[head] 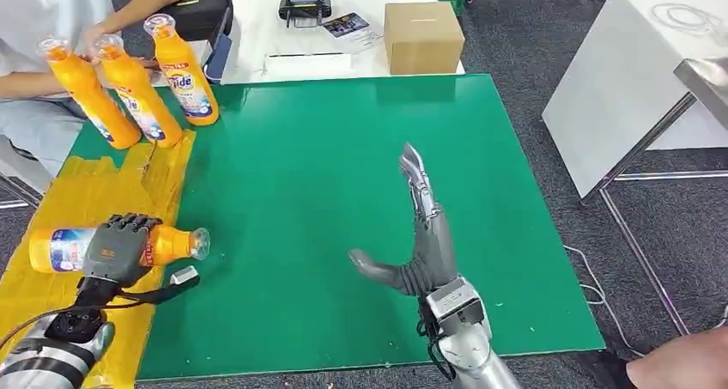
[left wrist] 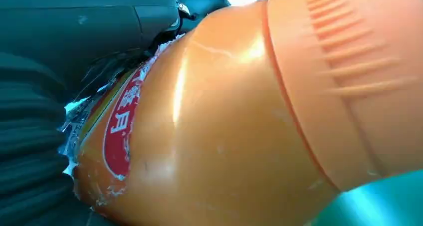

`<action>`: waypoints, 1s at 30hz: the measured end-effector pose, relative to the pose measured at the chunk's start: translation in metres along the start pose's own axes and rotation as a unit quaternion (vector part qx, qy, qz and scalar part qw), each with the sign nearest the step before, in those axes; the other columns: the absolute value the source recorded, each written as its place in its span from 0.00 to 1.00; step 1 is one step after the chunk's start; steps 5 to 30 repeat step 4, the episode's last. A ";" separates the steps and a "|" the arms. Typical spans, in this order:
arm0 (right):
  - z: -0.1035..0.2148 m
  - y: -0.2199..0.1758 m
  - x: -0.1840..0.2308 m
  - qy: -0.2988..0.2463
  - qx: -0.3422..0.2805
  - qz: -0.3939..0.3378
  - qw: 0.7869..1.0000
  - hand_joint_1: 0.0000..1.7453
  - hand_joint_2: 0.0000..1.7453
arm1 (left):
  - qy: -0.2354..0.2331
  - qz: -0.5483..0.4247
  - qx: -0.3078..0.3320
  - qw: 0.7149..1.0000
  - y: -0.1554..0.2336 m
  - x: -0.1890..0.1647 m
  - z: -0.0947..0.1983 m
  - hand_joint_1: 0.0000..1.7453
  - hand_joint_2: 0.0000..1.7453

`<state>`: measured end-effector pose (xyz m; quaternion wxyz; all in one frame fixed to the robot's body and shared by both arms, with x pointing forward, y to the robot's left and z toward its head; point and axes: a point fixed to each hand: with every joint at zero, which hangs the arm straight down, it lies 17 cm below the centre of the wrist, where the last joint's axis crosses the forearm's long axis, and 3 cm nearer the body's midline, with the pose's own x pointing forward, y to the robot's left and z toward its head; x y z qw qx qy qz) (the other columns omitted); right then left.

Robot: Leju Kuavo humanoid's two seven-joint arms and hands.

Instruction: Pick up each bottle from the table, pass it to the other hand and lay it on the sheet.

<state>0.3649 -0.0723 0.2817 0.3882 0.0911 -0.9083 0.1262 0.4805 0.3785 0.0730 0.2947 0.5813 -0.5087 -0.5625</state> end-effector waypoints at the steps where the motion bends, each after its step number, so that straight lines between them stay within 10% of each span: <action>1: 0.000 0.000 0.000 -0.001 0.000 0.001 1.000 0.00 1.00 | -0.007 0.003 -0.010 1.000 -0.007 0.000 0.003 1.00 1.00; 30: 0.000 0.000 0.001 -0.003 0.002 0.005 1.000 0.00 1.00 | -0.007 0.011 -0.031 0.999 -0.022 -0.005 0.009 1.00 1.00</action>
